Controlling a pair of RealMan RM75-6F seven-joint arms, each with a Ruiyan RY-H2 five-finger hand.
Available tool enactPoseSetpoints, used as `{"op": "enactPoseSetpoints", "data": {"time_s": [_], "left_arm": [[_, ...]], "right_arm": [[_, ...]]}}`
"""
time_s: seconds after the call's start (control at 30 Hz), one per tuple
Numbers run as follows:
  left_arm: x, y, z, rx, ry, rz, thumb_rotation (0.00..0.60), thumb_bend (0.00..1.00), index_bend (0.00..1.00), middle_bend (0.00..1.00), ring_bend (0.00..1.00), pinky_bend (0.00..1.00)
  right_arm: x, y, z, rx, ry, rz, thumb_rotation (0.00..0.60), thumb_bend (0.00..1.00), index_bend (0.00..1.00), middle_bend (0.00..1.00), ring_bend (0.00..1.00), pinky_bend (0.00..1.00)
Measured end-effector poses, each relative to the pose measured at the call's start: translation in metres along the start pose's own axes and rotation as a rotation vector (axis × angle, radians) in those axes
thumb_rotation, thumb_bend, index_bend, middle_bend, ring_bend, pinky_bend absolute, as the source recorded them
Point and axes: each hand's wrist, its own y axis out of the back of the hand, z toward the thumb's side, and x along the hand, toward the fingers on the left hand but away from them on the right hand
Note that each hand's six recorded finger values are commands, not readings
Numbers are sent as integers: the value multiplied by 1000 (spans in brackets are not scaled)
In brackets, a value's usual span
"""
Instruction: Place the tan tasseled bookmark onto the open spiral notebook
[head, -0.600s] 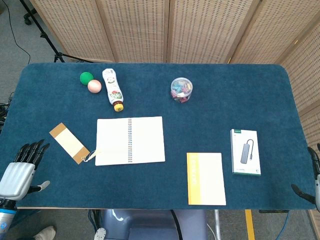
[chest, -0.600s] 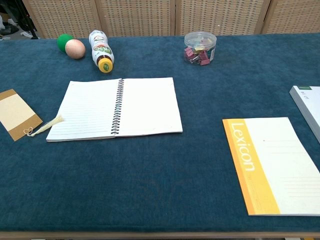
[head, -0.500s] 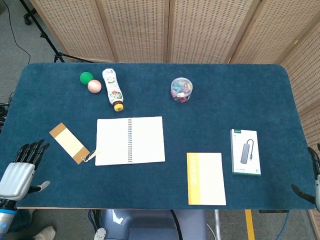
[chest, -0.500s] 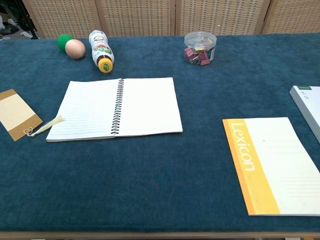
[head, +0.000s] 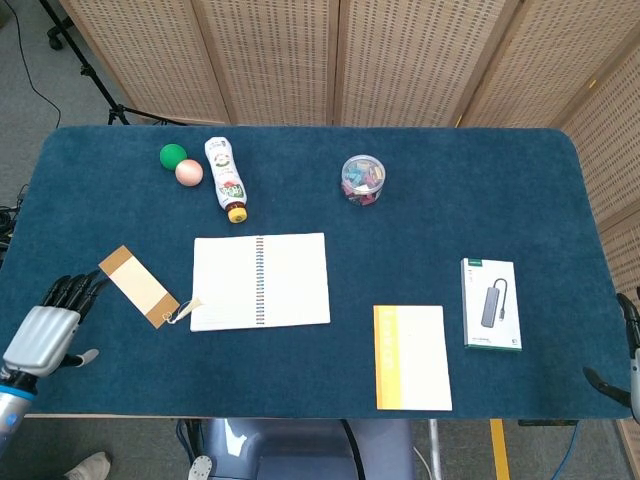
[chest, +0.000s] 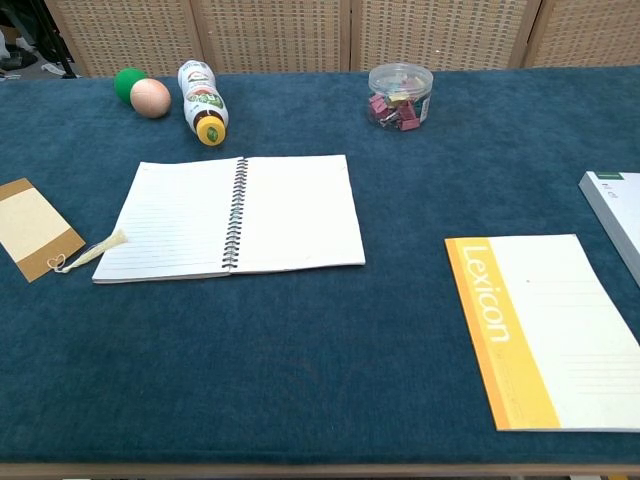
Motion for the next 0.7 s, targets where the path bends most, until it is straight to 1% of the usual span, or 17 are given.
{"op": "enactPoseSetpoints", "data": {"time_s": [0.07,0.13,0.2,0.23,0.33,0.53,0.7], "left_arm": [[16,-5,-13,11,-25,-32,600,19,222,0,0,0],[35,-10,-23,30,-52,-62,600,27,251,0,0,0],[52,-13,-25,56,-80,-86,600,29,252,0,0,0],[63,-15,-23,72,-101,-100,600,31,252,0,0,0],[82,-23,-15,117,-140,-138,600,42,253,0,0,0],[102,-37,-4,217,-179,-182,600,91,253,0,0,0],[112,-42,5,242,-199,-189,600,111,253,0,0,0]], "right_arm": [[-1,-3,-1,12,-9,3,600,0,0,0,0,0],[-3,-5,-3,21,-19,5,600,0,0,0,0,0],[-4,-7,-5,30,-32,7,600,0,0,0,0,0],[-5,-8,-6,33,-36,8,600,0,0,0,0,0],[-7,-10,-9,41,-52,10,600,0,0,0,0,0],[-9,-13,-10,53,-61,15,600,0,0,0,0,0],[-9,-15,-10,58,-63,19,600,0,0,0,0,0]]}}
